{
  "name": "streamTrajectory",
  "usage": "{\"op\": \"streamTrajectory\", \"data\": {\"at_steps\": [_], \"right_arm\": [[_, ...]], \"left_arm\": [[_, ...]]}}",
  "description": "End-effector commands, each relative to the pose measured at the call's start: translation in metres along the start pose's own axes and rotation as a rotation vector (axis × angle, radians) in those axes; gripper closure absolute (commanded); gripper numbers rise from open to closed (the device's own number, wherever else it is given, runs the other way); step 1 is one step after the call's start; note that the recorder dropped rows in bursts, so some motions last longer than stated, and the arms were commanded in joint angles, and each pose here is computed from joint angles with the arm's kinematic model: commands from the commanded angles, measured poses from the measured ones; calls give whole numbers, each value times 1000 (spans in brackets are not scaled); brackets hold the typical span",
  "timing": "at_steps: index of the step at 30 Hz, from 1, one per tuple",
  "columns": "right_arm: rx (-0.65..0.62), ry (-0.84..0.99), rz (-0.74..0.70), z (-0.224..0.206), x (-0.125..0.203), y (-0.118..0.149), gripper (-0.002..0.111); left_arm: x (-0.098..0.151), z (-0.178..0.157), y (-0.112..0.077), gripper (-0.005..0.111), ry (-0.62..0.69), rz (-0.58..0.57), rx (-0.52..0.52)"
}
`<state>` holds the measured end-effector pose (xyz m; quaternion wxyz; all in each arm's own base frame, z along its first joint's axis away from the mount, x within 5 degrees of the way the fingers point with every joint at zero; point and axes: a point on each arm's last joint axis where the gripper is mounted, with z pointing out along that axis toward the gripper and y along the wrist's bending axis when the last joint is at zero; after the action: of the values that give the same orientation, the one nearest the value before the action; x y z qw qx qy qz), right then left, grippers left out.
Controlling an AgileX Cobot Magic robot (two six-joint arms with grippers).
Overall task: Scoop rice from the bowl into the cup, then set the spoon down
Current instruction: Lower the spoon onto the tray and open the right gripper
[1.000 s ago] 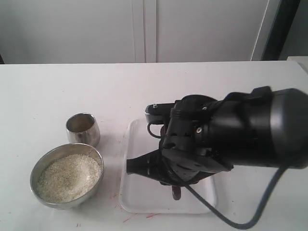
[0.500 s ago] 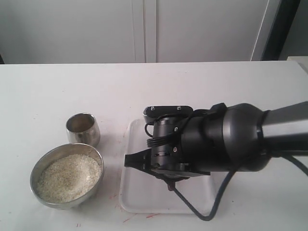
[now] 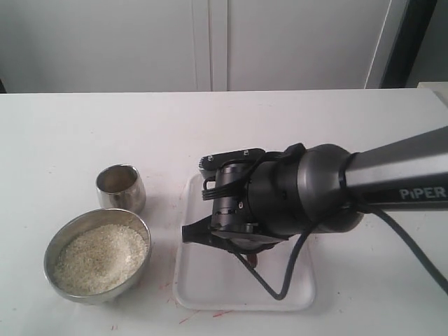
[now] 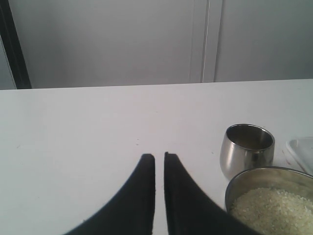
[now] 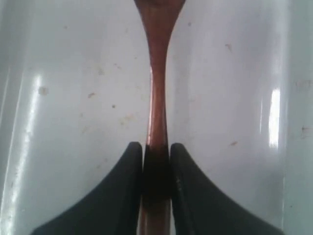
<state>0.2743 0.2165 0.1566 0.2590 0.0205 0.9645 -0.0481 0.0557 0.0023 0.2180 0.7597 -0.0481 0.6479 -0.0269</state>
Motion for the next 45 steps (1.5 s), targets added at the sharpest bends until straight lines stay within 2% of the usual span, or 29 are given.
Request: {"op": "streamTrajectory", "data": {"at_steps": [1, 10, 20, 32, 45], "right_arm": [[16, 3, -16, 2, -2, -3, 108], [21, 34, -8, 14, 4, 0, 108], [-40, 27, 39, 15, 3, 7, 108], [-22, 18, 21, 16, 3, 5, 108], [-23, 13, 15, 16, 2, 5, 86]], "left_arm": [[-3, 0, 0, 92, -12, -7, -1], [-3, 0, 0, 92, -12, -7, -1], [-3, 0, 0, 92, -12, -7, -1], [-3, 0, 0, 92, -12, -7, -1], [-3, 0, 0, 92, -12, -7, -1]]}}
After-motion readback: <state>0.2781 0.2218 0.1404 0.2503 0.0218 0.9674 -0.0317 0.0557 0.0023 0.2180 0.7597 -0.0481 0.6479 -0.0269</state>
